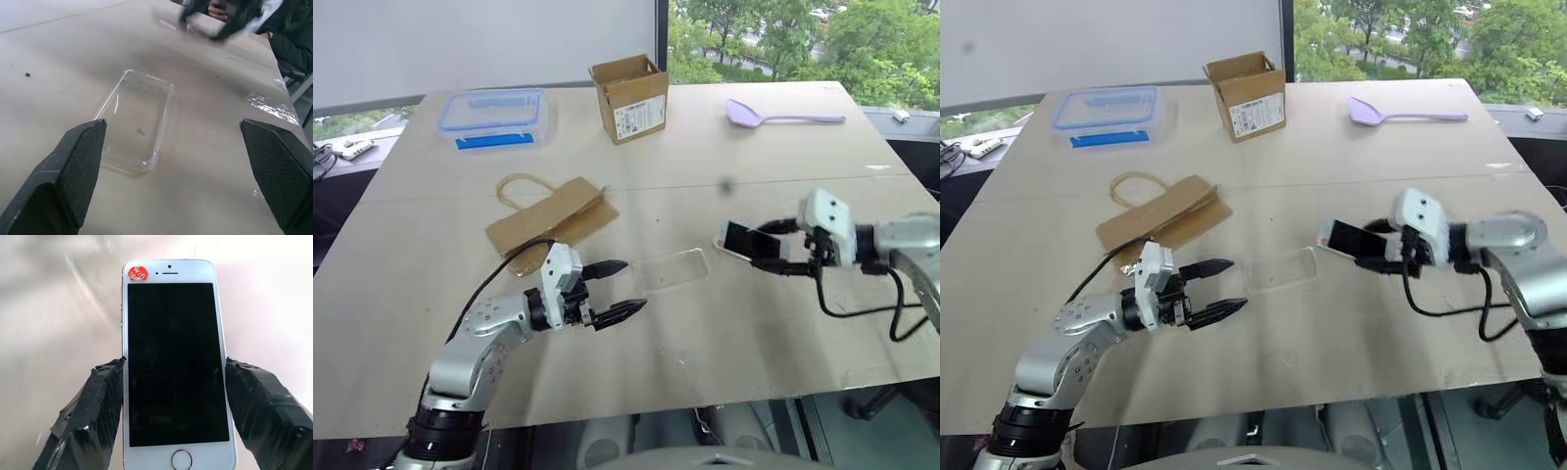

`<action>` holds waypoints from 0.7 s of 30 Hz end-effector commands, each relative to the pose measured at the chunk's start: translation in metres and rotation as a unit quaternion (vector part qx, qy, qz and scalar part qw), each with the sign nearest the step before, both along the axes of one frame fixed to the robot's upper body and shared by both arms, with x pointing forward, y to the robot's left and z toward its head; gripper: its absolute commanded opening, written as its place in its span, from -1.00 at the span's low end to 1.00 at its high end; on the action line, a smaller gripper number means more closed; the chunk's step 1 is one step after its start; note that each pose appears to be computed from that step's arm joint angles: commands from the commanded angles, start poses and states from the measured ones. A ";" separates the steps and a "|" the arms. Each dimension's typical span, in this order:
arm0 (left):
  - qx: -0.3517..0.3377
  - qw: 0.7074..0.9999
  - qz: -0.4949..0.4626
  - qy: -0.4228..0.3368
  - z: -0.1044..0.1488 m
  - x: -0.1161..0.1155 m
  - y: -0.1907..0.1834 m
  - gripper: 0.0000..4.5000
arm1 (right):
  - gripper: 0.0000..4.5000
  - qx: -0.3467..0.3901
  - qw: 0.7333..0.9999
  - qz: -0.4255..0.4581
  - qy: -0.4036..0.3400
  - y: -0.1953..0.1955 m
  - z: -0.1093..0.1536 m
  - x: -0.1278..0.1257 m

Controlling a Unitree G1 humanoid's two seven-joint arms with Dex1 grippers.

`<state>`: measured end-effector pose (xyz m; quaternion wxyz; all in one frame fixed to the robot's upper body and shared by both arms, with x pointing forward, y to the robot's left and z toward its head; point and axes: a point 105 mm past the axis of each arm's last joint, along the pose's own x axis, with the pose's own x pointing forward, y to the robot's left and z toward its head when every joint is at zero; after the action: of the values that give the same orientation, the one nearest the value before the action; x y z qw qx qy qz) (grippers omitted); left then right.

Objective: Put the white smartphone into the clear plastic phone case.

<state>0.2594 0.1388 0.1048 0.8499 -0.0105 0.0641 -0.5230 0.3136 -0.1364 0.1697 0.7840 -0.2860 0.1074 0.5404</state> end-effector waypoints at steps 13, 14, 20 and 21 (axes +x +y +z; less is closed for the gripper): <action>-0.002 0.999 0.029 -0.024 -0.014 -0.003 0.012 1.00 | 0.23 -0.139 0.977 0.159 -0.022 0.070 -0.044 0.010; -0.002 0.999 0.030 -0.023 -0.015 -0.004 0.012 1.00 | 0.23 -0.138 0.976 0.165 -0.024 0.072 -0.044 0.008; 0.004 0.999 0.035 -0.026 -0.020 -0.006 0.012 1.00 | 0.23 -0.166 0.966 0.193 -0.036 0.078 -0.046 0.005; 0.004 0.999 0.035 -0.026 -0.020 -0.006 0.012 1.00 | 0.23 -0.172 0.965 0.195 -0.037 0.077 -0.047 0.005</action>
<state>0.2539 0.1520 0.0802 0.8693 -0.0030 0.0568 -0.4909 0.3221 -0.0625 0.1206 0.6269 -0.4333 0.1194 0.6364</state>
